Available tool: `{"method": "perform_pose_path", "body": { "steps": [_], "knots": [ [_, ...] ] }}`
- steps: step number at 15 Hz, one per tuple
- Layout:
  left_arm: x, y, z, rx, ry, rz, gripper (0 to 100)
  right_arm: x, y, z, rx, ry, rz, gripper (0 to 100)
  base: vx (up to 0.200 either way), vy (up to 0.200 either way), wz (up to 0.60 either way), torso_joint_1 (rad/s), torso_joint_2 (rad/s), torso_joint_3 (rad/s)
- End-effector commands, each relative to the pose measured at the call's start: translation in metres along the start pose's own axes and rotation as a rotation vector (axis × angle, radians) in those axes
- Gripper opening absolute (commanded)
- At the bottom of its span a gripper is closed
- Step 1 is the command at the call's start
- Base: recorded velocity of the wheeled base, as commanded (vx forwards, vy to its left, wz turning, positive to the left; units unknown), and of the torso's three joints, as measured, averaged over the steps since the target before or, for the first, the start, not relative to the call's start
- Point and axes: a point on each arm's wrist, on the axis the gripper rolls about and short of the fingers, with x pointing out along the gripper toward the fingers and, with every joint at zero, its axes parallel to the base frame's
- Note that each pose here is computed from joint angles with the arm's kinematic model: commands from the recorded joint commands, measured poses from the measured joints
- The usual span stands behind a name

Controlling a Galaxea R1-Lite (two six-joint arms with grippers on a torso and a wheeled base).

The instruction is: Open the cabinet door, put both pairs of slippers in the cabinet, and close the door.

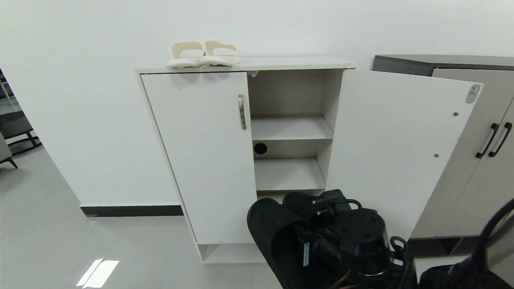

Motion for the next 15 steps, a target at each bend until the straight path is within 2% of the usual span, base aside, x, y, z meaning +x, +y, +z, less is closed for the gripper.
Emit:
{"method": "perform_pose_path", "body": {
  "steps": [1, 3, 4, 8, 12, 15],
  "knots": [
    [0.0, 0.0, 0.0, 0.003, 0.0, -0.008, 0, 0.035, 0.003, -0.024, 0.009, 0.053, -0.108, 0, 0.0, 0.0, 0.0, 0.0, 0.0, 0.0],
    [0.0, 0.0, 0.0, 0.004, 0.0, -0.01, 0, 0.049, -0.003, -0.032, 0.017, 0.063, -0.198, 0, 0.0, 0.0, 0.0, 0.0, 0.0, 0.0],
    [0.0, 0.0, 0.0, 0.004, 0.0, -0.01, 0, 0.055, -0.004, -0.03, 0.019, 0.03, -0.251, 0, 0.0, 0.0, 0.0, 0.0, 0.0, 0.0],
    [0.0, 0.0, 0.0, 0.0, 0.0, -0.01, 0, 0.079, -0.009, -0.022, -0.014, -0.013, -0.287, 0, 0.0, 0.0, 0.0, 0.002, 0.0, -0.052],
    [0.0, 0.0, 0.0, 0.0, 0.001, -0.01, 0, 0.09, 0.0, -0.006, -0.02, -0.098, -0.332, 0, 0.0, 0.0, 0.0, 0.007, 0.01, -0.19],
    [0.0, 0.0, 0.0, 0.0, 0.001, -0.01, 0, 0.095, -0.006, -0.003, -0.051, -0.132, -0.342, 0, 0.0, 0.0, 0.0, 0.002, 0.0, -0.198]
  ]
}}
